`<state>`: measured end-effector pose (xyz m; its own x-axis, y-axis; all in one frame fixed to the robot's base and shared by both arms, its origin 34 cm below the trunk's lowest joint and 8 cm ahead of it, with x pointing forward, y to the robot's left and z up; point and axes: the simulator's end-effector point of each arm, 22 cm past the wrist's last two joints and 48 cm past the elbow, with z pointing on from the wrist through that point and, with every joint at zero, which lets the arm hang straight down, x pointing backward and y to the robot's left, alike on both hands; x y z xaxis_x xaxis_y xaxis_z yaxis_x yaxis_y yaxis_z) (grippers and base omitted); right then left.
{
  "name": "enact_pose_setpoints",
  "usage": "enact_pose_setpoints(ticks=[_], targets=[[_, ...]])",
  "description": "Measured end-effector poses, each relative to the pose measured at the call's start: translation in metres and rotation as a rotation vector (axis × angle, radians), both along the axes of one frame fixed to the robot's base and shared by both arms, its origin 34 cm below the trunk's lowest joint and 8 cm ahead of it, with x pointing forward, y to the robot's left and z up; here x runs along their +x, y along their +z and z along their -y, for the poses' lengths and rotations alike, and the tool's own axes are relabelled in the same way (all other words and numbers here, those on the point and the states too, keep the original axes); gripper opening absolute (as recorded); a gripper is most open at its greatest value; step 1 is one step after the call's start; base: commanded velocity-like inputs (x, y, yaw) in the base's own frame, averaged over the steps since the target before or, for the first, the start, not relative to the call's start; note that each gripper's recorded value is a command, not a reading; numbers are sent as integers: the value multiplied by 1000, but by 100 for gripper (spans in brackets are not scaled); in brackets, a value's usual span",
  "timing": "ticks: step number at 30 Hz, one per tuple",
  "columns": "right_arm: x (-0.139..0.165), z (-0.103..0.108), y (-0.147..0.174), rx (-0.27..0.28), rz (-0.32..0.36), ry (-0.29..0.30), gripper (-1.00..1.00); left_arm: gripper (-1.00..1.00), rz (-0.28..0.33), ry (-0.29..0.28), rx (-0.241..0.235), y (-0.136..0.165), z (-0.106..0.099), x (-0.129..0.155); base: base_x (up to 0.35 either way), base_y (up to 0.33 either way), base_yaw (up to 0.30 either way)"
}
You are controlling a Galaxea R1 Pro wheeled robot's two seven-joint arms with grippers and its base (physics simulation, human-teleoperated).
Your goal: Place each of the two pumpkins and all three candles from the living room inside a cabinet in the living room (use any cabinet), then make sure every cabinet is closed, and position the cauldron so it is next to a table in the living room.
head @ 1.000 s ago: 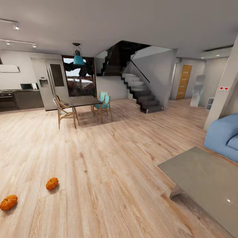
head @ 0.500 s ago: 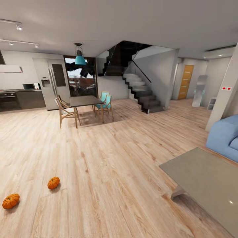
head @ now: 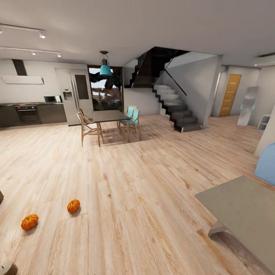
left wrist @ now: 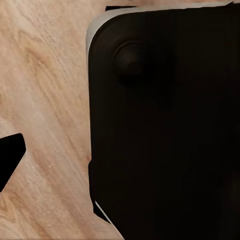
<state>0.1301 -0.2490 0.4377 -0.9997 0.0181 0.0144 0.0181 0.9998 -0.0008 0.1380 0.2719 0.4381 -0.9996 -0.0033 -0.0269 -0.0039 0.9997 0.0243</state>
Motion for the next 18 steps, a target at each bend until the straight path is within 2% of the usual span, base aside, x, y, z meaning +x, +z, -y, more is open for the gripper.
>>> enact_pose_setpoints(ticks=[18], targets=[[3, 1, 0, -2, 11, 1, 100, 100, 19, -7, -1, 0, 1, 4, 0, 0, 11]])
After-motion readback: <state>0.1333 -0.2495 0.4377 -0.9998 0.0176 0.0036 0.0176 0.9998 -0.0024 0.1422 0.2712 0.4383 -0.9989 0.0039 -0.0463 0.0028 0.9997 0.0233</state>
